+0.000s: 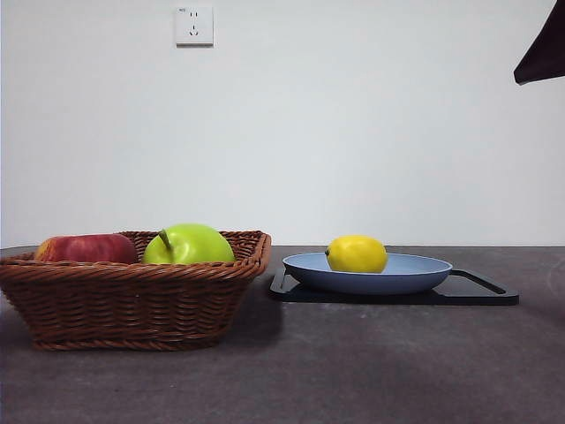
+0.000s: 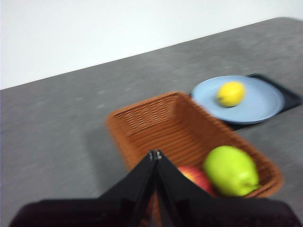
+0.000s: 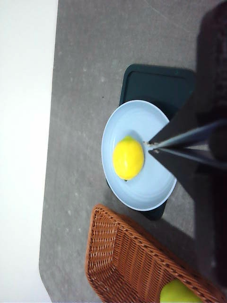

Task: Take the lemon from the basket,put the lemon in the plate,hand out the plate

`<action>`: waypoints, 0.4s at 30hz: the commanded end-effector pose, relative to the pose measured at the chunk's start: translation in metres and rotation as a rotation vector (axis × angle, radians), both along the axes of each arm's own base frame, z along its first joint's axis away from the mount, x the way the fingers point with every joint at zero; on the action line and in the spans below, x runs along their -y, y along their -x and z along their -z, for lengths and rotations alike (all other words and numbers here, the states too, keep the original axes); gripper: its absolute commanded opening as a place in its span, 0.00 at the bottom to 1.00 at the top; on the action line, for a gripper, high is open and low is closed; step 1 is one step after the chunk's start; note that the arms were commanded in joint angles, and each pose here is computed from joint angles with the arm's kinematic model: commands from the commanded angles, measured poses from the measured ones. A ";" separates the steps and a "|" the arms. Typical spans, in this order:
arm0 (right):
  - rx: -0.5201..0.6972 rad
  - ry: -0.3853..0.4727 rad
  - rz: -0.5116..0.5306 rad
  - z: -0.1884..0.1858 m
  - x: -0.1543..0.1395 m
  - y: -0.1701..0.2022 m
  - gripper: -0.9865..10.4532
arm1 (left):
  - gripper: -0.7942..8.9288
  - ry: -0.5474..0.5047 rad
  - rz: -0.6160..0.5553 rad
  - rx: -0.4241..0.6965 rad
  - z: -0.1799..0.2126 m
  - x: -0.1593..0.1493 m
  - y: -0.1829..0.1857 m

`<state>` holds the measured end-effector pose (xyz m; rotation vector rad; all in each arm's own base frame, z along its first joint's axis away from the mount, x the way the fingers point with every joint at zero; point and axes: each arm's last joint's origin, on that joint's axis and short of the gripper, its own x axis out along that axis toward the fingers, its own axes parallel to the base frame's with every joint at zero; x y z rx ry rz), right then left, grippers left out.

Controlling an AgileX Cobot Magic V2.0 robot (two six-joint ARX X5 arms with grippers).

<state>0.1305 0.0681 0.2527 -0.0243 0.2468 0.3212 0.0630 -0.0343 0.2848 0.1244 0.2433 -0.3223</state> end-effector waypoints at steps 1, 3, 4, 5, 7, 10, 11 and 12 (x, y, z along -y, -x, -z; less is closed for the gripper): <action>0.009 -0.016 0.000 -0.002 -0.001 0.000 0.09 | 0.09 -0.014 -0.128 0.038 0.005 -0.014 0.010; 0.009 -0.015 0.001 -0.002 -0.001 0.000 0.09 | 0.09 -0.004 -0.262 0.082 0.013 -0.022 0.012; 0.009 -0.015 0.000 -0.002 -0.001 0.000 0.09 | 0.09 -0.001 -0.332 0.103 0.019 -0.025 0.011; 0.009 -0.015 0.000 -0.002 -0.001 0.000 0.09 | 0.09 0.006 -0.388 0.124 0.025 -0.027 0.010; 0.009 -0.016 -0.001 -0.002 -0.001 0.000 0.09 | 0.09 0.013 -0.464 0.148 0.037 -0.030 0.006; 0.009 -0.016 0.000 -0.002 -0.001 0.000 0.09 | 0.09 0.012 -0.531 0.151 0.058 -0.032 -0.002; 0.009 -0.015 0.000 -0.002 -0.001 0.000 0.09 | 0.09 0.010 -0.531 0.144 0.064 -0.032 -0.005; 0.009 -0.015 0.000 -0.002 -0.001 0.000 0.09 | 0.09 0.010 -0.523 0.136 0.071 -0.032 -0.009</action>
